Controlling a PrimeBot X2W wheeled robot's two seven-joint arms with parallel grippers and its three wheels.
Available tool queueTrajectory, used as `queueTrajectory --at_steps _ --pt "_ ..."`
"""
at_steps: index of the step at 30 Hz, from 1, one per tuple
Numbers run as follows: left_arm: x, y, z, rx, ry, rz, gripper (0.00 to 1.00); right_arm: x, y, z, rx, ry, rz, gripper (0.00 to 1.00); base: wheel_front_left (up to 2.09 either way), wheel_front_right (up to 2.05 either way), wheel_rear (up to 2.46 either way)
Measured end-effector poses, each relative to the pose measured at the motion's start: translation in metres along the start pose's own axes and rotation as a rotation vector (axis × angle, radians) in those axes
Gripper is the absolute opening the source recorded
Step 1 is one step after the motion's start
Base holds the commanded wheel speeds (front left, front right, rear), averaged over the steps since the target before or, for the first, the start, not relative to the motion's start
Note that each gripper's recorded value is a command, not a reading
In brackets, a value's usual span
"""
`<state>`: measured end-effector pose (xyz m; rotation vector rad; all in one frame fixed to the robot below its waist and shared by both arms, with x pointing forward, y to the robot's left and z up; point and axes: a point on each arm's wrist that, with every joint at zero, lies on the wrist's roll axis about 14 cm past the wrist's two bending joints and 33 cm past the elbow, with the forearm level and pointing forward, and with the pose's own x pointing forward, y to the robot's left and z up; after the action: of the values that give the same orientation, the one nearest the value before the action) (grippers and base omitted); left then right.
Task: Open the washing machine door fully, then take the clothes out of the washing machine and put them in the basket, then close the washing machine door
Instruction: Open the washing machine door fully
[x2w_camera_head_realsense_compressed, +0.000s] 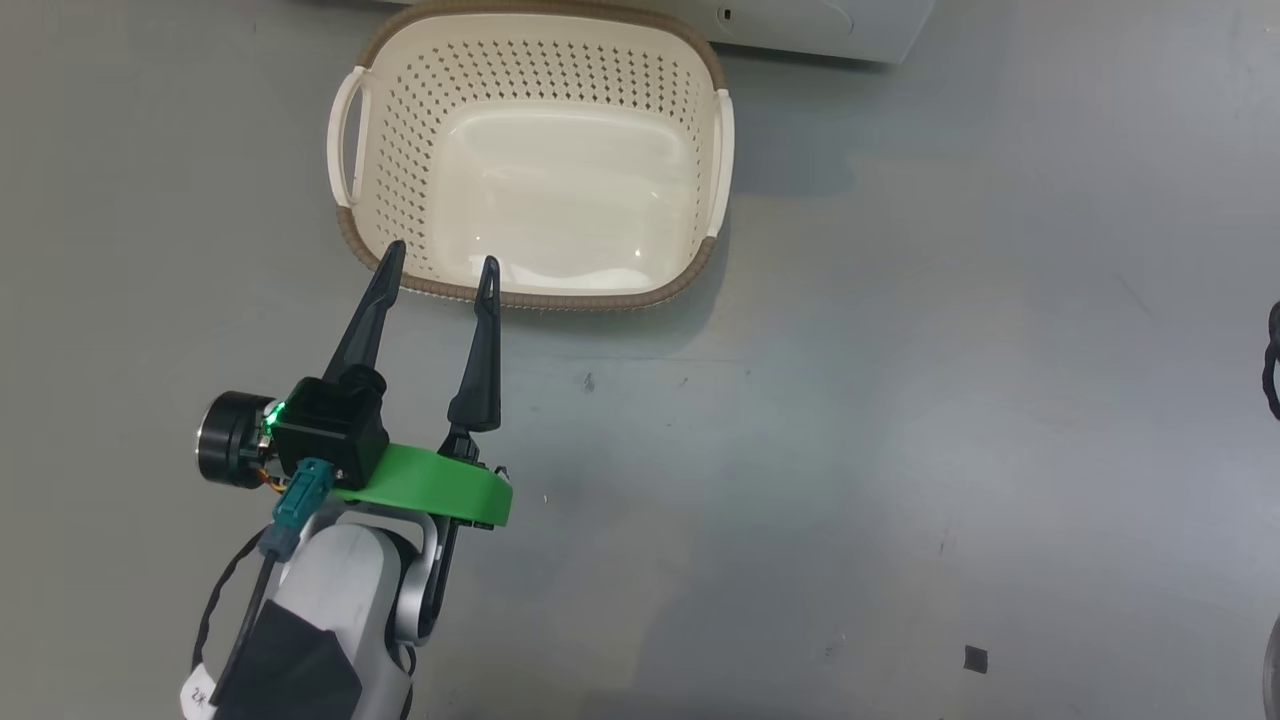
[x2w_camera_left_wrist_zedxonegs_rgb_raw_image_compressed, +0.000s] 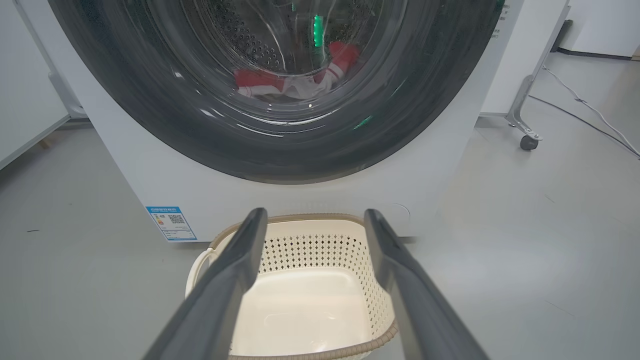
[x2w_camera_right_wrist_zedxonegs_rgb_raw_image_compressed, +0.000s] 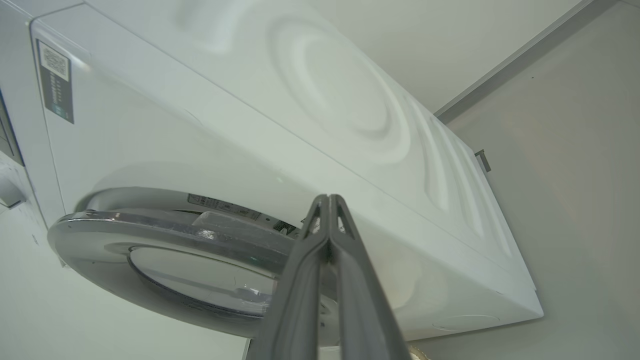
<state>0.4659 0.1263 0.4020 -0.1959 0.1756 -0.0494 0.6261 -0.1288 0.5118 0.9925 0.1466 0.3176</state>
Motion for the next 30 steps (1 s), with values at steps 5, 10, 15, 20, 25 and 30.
queueTrajectory --at_steps 5,10,15,20,25,30 --pt "0.005 0.009 -0.004 0.006 0.008 0.018 1.00 0.024 0.006 -0.022 0.069 0.101 0.029 0.00 0.00 0.00 0.00" --pt "0.004 0.018 -0.018 0.004 0.045 0.042 1.00 0.044 0.012 -0.054 0.130 0.238 0.035 0.00 0.00 0.00 0.00" --pt "0.007 0.018 -0.026 0.008 0.064 0.038 1.00 0.061 0.023 -0.068 0.194 0.305 0.066 0.00 0.00 0.00 0.00" --pt "0.010 0.018 -0.031 0.014 0.075 0.032 1.00 0.076 0.030 -0.076 0.213 0.341 0.094 0.00 0.00 0.00 0.00" --pt "0.012 0.022 -0.033 0.009 0.081 0.042 1.00 0.084 0.030 -0.087 0.220 0.380 0.099 0.00 0.00 0.00 0.00" --pt "0.012 0.025 -0.036 0.010 0.089 0.046 1.00 0.095 0.030 -0.090 0.216 0.401 0.104 0.00 0.00 0.00 0.00"
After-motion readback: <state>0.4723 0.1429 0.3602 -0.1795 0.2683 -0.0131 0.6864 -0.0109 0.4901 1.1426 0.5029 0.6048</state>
